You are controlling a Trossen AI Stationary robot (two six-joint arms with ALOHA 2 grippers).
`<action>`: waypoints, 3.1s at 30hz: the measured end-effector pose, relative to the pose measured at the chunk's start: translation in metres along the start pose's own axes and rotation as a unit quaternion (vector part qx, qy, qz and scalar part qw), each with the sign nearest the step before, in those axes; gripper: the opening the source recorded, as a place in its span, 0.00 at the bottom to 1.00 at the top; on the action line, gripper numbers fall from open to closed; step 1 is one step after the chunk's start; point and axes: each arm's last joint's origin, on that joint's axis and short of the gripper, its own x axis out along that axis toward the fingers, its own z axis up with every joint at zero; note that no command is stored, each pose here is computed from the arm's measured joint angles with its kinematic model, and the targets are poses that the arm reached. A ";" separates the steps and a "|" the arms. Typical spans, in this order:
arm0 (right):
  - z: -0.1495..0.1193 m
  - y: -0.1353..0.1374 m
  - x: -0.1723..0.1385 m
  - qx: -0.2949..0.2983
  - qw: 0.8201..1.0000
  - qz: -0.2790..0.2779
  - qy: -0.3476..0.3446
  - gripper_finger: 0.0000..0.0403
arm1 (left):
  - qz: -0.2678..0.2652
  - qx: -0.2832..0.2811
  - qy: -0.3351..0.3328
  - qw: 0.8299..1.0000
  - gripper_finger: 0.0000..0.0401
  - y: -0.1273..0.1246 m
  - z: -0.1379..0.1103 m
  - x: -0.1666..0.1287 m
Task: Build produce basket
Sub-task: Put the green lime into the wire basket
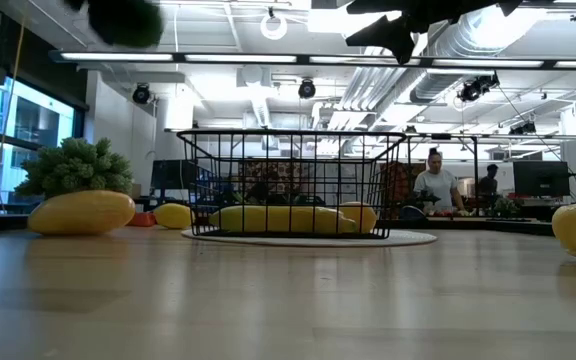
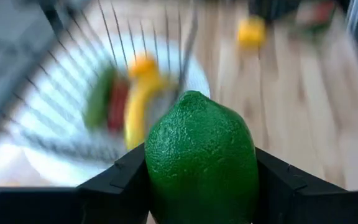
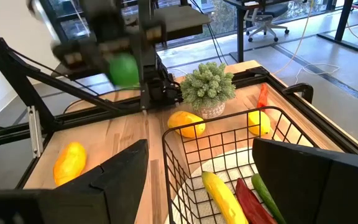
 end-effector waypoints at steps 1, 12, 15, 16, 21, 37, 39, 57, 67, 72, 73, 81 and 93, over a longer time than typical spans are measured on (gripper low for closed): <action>0.000 0.000 0.000 0.000 1.000 0.000 0.000 0.67 | 0.002 -0.001 -0.035 0.999 0.47 0.002 0.010 -0.006; 0.005 0.001 0.000 -0.002 1.000 0.004 -0.024 0.67 | -0.038 -0.038 -0.257 0.965 0.47 0.024 0.063 -0.019; 0.005 0.001 0.000 -0.002 1.000 0.004 -0.026 0.67 | -0.052 -0.036 -0.247 0.967 0.47 0.028 0.063 -0.006; 0.005 0.001 0.000 -0.002 1.000 0.004 -0.026 0.67 | -0.059 -0.039 -0.258 0.964 0.47 0.029 0.063 -0.002; 0.005 0.001 0.000 0.002 1.000 0.005 -0.028 0.67 | -0.087 -0.087 -0.308 0.944 0.47 0.036 0.042 0.028; 0.006 0.001 0.000 0.010 0.999 0.010 -0.030 0.67 | -0.084 -0.138 -0.338 0.927 0.47 0.044 0.017 0.044; 0.006 0.001 0.000 0.010 0.999 0.010 -0.031 0.67 | -0.084 -0.138 -0.338 0.927 0.47 0.044 0.017 0.044; 0.006 0.001 0.000 0.009 0.999 0.010 -0.031 0.67 | -0.085 -0.147 -0.327 0.930 0.47 0.044 0.021 0.044; 0.010 0.002 -0.001 0.008 0.999 0.013 -0.049 0.67 | -0.021 -0.049 -0.119 0.991 0.47 0.044 0.074 0.084; 0.009 0.002 0.000 0.009 0.999 0.013 -0.048 0.67 | 0.021 -0.010 0.013 1.000 0.47 0.065 0.094 0.120; 0.009 0.002 0.000 0.009 0.999 0.013 -0.048 0.67 | 0.027 -0.003 0.034 0.999 0.47 0.070 0.098 0.128; 0.009 0.002 0.000 0.009 0.999 0.013 -0.048 0.67 | 0.050 -0.004 0.195 0.979 0.47 0.100 0.087 0.180; 0.009 0.002 0.000 0.009 0.999 0.013 -0.048 0.67 | 0.048 0.085 0.354 0.930 0.47 0.106 0.040 0.224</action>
